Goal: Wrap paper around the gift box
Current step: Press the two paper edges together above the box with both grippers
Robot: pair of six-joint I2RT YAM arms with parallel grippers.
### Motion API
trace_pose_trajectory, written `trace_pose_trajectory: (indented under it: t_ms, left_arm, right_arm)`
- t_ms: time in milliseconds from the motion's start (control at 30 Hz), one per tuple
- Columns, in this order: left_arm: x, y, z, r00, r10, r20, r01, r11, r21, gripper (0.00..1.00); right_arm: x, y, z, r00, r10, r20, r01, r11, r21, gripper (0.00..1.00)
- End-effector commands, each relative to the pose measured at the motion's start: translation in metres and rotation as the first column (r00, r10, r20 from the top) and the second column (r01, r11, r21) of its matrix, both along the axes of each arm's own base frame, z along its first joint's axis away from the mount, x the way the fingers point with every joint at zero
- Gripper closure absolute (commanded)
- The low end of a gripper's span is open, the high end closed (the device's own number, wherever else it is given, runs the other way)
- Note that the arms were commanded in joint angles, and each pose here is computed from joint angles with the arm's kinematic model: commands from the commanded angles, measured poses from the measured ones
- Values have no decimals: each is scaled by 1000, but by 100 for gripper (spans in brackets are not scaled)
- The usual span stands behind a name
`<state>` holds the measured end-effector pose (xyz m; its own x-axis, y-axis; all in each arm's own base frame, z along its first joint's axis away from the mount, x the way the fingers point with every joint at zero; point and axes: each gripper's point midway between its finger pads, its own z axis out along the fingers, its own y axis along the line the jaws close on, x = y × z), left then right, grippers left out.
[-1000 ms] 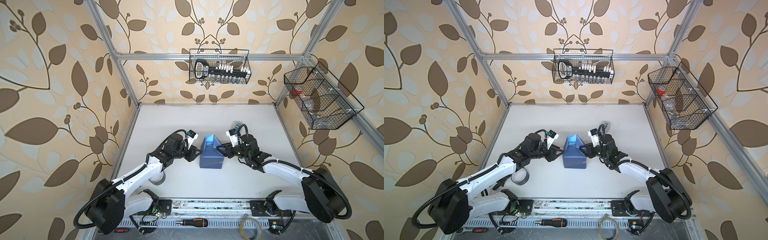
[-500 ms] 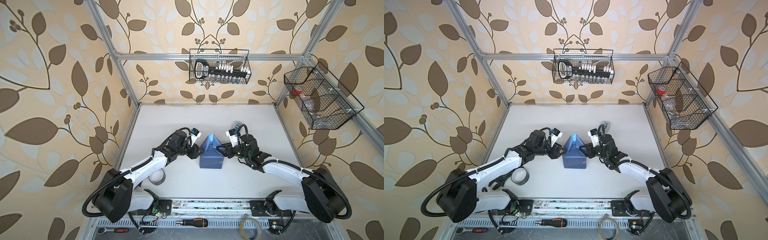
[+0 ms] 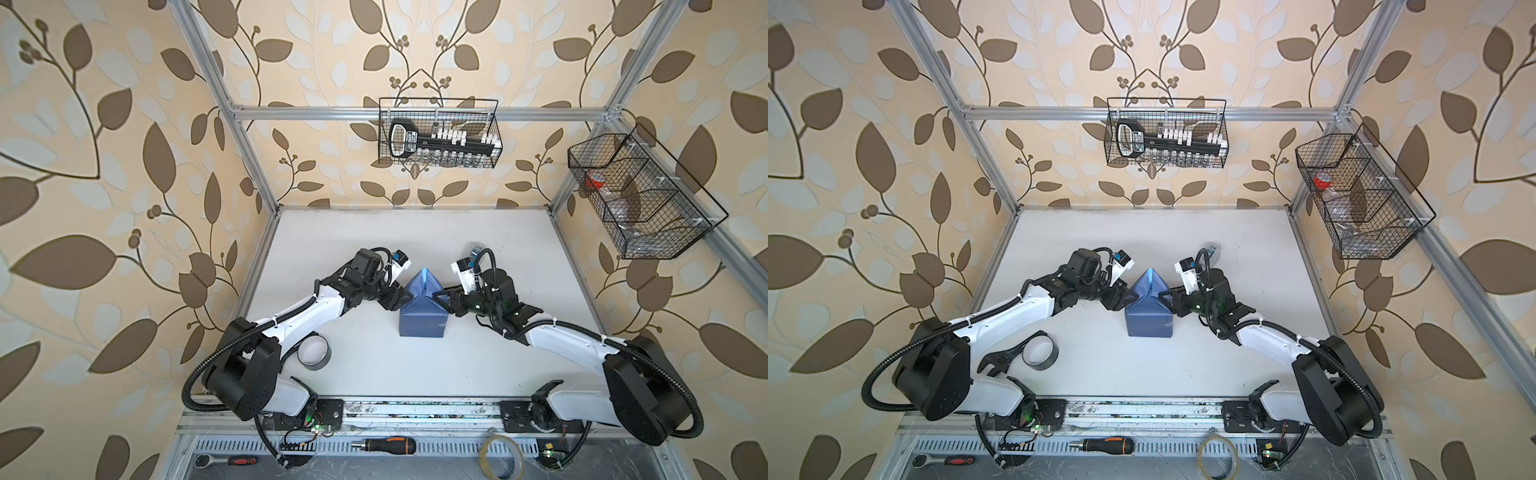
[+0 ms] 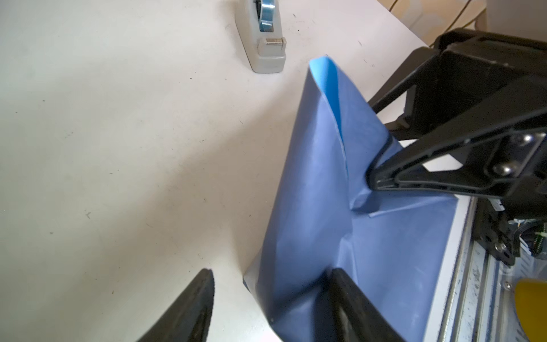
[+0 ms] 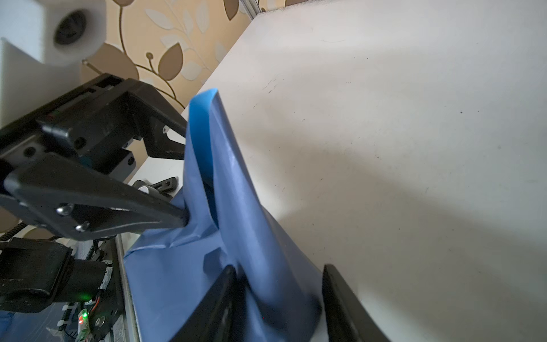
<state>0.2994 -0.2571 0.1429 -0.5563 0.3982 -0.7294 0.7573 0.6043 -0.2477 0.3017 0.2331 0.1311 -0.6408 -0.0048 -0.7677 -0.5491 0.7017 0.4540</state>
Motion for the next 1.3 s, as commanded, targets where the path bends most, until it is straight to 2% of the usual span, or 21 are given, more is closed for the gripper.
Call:
trace_pose_trajectory:
  t_ms: [0, 100, 300, 633, 1000, 1067, 1167, 1267]
  left_arm:
    - [3, -4, -3, 998, -63, -5, 63, 998, 29, 37]
    - [2, -8, -3, 995, -103, -12, 103, 994, 35, 37]
    - [-3, -10, -6, 985, -173, -24, 174, 983, 61, 46]
    - [-6, -21, 4, 958, -287, 5, 287, 957, 42, 60]
    - [-5, -28, 4, 944, -329, -10, 329, 944, 25, 76]
    - [-3, -28, 7, 947, -322, 3, 322, 946, 28, 76]
    - [2, -24, 10, 957, -288, 13, 288, 957, 34, 62]
    - [11, -15, 14, 972, -237, -15, 237, 972, -2, 53]
  right_arm:
    - [-11, -2, -19, 998, 33, -55, -37, 998, -56, 52]
    - [-10, -2, -19, 998, 32, -53, -35, 998, -57, 53]
    - [-10, 0, -19, 998, 40, -50, -43, 997, -58, 53]
    - [-9, -1, -18, 998, 46, -38, -49, 996, -69, 53]
    - [-4, -1, -13, 998, 61, 7, -60, 993, -98, 53]
    - [-3, 0, -9, 997, 74, 30, -71, 992, -109, 53]
    - [0, 1, -4, 993, 98, 63, -90, 989, -119, 53]
    - [-1, 4, -1, 988, 127, 91, -115, 986, -120, 56]
